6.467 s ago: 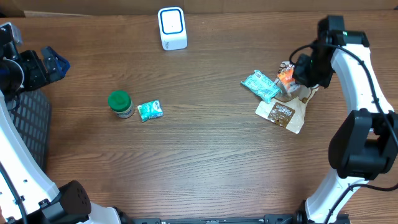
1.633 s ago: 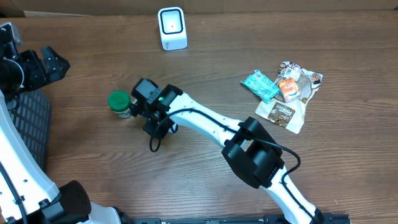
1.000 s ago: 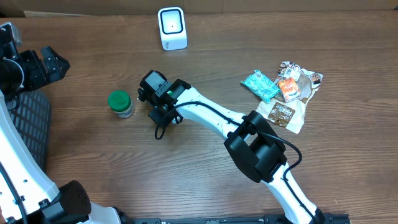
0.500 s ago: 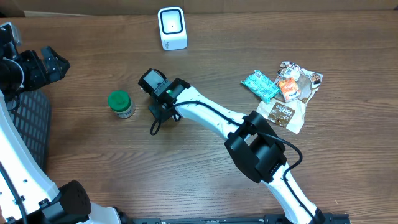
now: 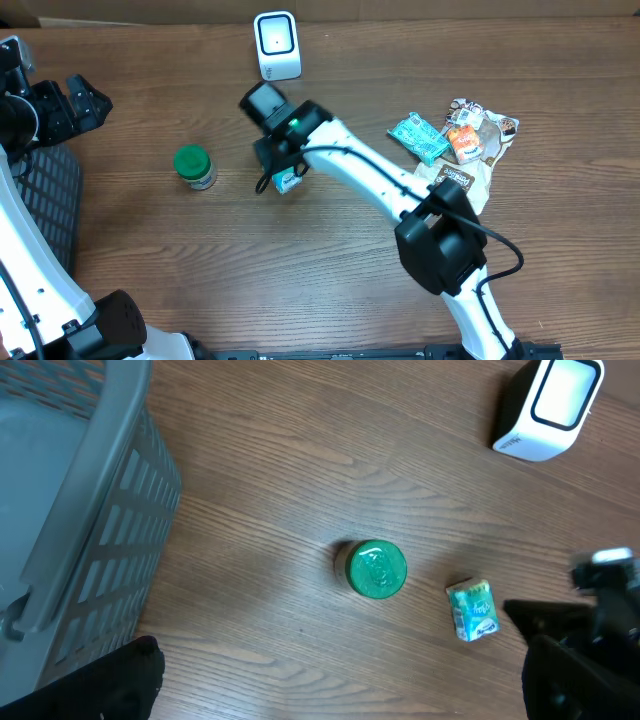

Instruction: Scan the item barcode

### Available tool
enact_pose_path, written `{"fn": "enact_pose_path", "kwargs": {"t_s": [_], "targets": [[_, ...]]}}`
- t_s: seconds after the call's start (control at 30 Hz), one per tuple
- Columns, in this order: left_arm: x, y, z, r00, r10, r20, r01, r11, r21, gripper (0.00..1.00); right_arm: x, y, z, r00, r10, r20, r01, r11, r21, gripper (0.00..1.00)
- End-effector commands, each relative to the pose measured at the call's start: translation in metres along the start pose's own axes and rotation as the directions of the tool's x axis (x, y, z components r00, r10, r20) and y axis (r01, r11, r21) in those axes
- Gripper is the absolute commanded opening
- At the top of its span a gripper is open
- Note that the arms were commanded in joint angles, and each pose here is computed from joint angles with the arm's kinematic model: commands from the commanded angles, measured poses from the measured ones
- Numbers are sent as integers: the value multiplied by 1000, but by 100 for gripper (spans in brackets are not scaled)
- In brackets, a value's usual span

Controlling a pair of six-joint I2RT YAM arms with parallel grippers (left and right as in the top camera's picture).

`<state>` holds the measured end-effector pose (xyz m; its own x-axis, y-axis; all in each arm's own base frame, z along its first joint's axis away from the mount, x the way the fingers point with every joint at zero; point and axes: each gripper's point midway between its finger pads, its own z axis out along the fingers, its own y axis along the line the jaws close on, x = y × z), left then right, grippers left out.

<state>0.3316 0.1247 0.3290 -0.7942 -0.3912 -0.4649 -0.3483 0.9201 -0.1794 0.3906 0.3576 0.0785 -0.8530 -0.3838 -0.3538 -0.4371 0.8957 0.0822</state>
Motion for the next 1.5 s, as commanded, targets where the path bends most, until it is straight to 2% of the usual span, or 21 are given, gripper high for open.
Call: {"fn": "enact_pose_path", "kwargs": {"t_s": [0.0, 0.7, 1.07, 1.1, 1.2, 1.33, 1.47], "targets": [[-1, 1, 3, 1000, 14, -5, -14, 1000, -2, 100, -2, -5, -4, 999, 54, -1, -54, 997, -57, 4], [-1, 1, 3, 1000, 15, -5, -15, 1000, -2, 100, 17, 9, 15, 1000, 7, -30, -10, 995, -101, 4], [-1, 1, 3, 1000, 14, -5, -14, 1000, -2, 100, 59, 9, 65, 985, 33, -169, -52, 992, -112, 4], [-1, 1, 3, 1000, 15, -5, -15, 1000, -2, 100, 60, 9, 67, 985, 33, -171, -52, 993, -110, 5], [-1, 1, 3, 1000, 14, -5, -14, 1000, -2, 100, 58, 10, 68, 986, 32, -163, -51, 992, -113, 17], [-1, 1, 3, 1000, 14, -5, -14, 1000, -2, 100, 54, 7, 67, 987, 37, -155, -55, 992, -114, 21], [-1, 1, 3, 1000, 14, -5, -14, 1000, -2, 100, 35, 5, 52, 991, 51, -126, -66, 991, -118, 21]]}}
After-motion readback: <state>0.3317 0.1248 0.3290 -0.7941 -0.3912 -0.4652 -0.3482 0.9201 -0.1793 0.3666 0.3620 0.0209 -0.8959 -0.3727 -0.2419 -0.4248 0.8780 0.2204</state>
